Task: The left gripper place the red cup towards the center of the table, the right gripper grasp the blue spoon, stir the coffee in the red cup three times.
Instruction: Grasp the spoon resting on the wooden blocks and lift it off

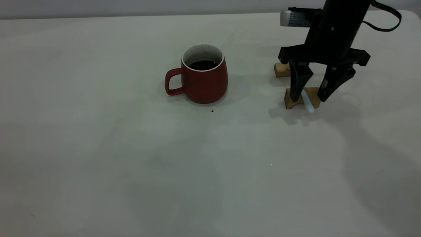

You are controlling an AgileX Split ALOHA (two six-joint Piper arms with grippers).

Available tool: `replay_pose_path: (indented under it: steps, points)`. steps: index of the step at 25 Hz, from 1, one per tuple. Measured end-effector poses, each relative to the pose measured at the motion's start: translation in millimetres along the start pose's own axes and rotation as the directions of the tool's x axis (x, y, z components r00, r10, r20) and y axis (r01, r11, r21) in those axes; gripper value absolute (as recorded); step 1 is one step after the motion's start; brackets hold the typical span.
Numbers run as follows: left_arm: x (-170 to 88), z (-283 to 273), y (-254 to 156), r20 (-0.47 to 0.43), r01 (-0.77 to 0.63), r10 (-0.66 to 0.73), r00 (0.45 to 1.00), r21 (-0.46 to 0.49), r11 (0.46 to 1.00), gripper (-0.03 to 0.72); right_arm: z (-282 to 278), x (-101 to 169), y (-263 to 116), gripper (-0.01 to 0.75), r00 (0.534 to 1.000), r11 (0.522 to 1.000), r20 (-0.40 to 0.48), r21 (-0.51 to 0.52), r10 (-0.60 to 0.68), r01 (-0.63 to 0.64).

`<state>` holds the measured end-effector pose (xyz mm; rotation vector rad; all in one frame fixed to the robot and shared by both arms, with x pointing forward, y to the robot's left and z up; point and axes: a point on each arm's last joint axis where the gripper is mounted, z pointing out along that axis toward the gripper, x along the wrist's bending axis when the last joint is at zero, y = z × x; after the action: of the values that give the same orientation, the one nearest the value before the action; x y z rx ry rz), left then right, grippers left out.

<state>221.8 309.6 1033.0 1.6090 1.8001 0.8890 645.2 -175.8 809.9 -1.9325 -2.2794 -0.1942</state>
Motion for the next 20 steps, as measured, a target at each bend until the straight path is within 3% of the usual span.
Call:
replay_pose_path:
  steps: [15,17,20]
  points:
    - [0.0,0.0,0.0,0.000,0.000,0.000,1.000,0.000,1.000,0.551,29.0,-6.4,-3.5,0.577,1.000,0.999,0.008,0.041,0.015,-0.015]
    - [0.0,0.0,0.0,0.000,0.000,0.000,1.000,0.000,1.000,0.551,29.5,-6.5,-3.6,0.553,1.000,0.999,0.008,0.042,0.015,-0.015]
    - [0.0,0.0,0.0,0.000,0.000,0.000,1.000,0.000,1.000,0.551,29.5,-6.5,-3.6,0.460,1.000,0.999,0.008,0.042,0.015,-0.015]
